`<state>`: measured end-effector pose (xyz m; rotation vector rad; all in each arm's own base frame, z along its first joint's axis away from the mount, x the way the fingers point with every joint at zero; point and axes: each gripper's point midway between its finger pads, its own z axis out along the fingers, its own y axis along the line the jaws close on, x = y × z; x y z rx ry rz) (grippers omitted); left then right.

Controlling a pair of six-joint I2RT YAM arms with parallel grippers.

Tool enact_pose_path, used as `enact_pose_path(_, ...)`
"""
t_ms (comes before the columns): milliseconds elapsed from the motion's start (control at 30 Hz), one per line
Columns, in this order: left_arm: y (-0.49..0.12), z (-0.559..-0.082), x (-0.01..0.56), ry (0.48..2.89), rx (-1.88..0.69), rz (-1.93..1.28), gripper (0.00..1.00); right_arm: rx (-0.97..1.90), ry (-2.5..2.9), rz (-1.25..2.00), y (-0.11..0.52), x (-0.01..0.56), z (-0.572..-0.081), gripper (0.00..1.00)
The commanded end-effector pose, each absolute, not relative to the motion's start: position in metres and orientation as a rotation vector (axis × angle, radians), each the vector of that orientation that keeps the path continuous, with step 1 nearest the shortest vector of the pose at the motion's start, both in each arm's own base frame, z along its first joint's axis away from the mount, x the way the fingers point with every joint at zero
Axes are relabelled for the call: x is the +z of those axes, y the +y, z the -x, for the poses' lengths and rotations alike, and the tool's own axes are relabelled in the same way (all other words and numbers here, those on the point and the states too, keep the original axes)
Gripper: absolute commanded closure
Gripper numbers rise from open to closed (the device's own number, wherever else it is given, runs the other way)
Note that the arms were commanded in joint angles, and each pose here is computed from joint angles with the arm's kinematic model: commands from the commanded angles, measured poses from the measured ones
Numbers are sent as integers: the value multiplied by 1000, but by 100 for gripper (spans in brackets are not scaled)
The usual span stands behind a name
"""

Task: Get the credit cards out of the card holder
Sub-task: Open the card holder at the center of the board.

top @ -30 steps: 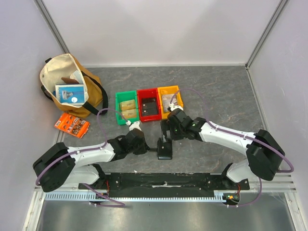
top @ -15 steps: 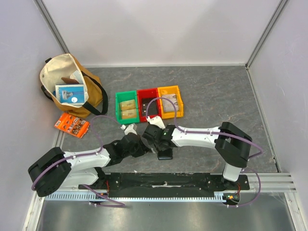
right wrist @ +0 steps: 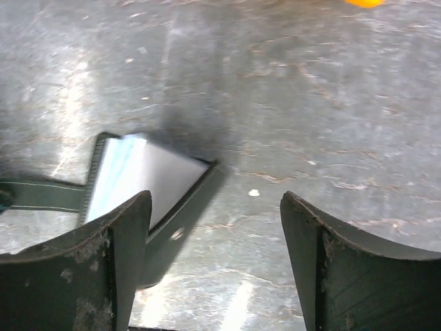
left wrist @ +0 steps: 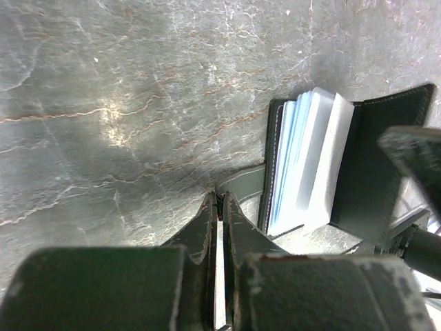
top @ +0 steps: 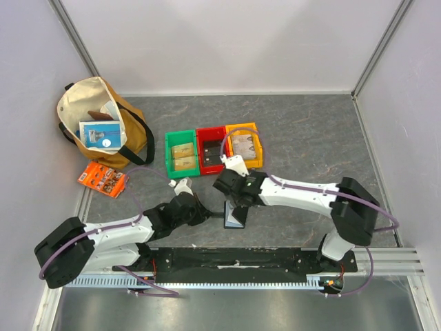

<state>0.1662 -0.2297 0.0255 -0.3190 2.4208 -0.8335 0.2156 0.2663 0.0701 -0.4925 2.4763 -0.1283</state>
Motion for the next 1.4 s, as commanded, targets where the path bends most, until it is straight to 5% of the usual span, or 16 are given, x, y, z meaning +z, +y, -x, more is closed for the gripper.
enact_pose_path(0,-214,-171,21,2388,-760,394,98,-221,2457,422,221,86,-226,21)
enact_pose_path(233,-209,-172,21,2376,-747,417,98,-221,2576,398,189,48,-212,41)
enact_pose_path(733,-205,-178,27,2343,-765,444,98,-172,2608,390,194,22,-232,48)
enact_pose_path(1100,-211,-179,43,2316,-806,397,98,57,2379,390,254,137,-253,7)
enact_pose_path(1367,-211,-180,47,2309,-815,397,98,210,2298,573,328,156,-216,15)
